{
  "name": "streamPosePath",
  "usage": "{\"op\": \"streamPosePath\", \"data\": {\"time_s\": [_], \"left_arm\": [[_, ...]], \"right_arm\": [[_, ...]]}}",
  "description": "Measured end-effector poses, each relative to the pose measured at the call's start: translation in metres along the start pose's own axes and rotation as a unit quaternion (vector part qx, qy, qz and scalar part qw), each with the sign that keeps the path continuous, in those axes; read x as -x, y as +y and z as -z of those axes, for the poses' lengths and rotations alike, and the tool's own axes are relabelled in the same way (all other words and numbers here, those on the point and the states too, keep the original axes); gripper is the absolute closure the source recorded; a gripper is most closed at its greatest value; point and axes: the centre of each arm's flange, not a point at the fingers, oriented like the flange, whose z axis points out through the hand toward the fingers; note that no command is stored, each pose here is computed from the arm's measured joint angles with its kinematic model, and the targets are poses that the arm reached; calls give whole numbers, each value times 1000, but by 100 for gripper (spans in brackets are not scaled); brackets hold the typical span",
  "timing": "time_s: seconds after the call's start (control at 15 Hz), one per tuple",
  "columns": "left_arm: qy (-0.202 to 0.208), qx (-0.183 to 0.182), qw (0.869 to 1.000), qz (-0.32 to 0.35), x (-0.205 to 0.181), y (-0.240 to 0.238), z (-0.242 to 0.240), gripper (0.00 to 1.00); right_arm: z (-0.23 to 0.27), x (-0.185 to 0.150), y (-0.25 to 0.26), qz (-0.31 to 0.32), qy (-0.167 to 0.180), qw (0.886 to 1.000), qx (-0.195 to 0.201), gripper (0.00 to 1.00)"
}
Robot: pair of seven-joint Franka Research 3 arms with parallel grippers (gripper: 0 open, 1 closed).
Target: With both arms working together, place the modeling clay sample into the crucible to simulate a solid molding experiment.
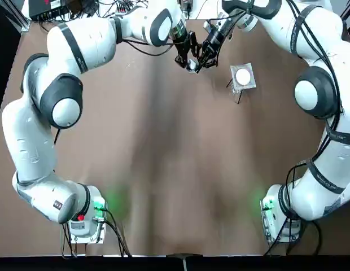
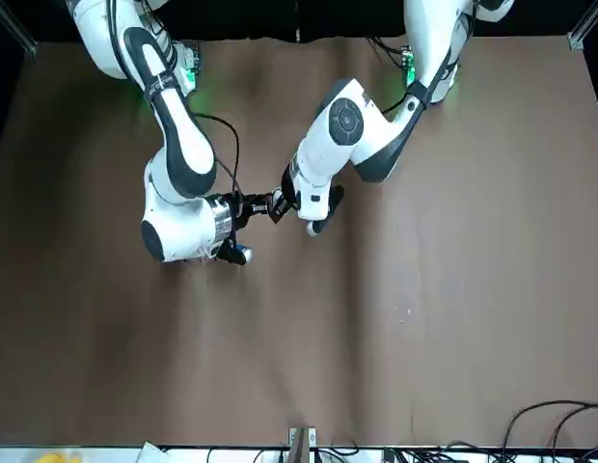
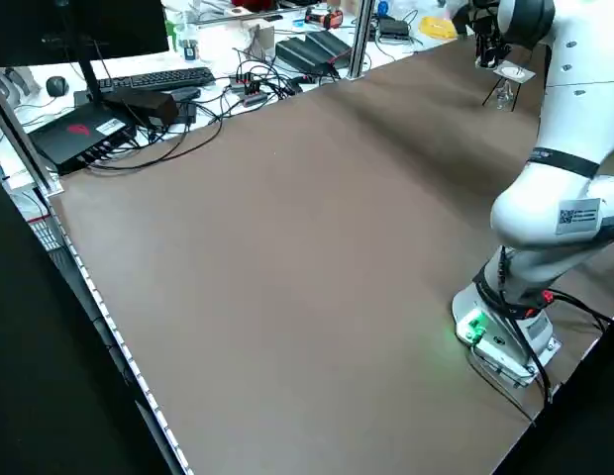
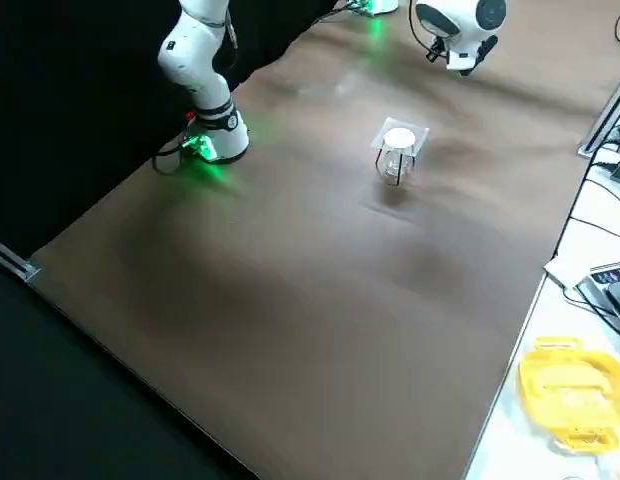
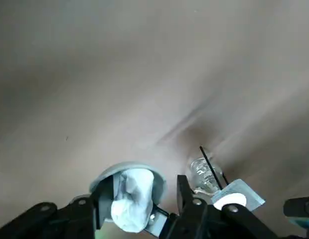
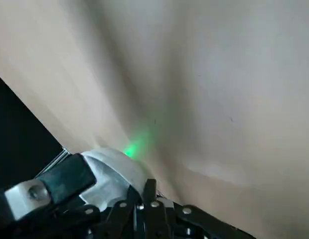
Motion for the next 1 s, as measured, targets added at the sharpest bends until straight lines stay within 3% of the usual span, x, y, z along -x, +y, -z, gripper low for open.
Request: {"op": "streamPosePath", "data": {"time_s": [0.13, 0.2, 0.33, 1.0], "left_arm": [[0, 2, 1000, 0, 0, 1, 2, 41], [0, -1, 1000, 0, 0, 1, 2, 48], [-1, -1, 1000, 1, 0, 1, 3, 54], [-5, 1, 1000, 13, -4, 5, 10, 54]], "right_arm": [[3, -1, 1, 0, 1, 1000, -2, 93], [6, -2, 2, -2, 3, 1000, -4, 93], [7, -3, 4, -3, 2, 1000, -4, 93], [10, -4, 2, -1, 5, 1000, -6, 93]]}}
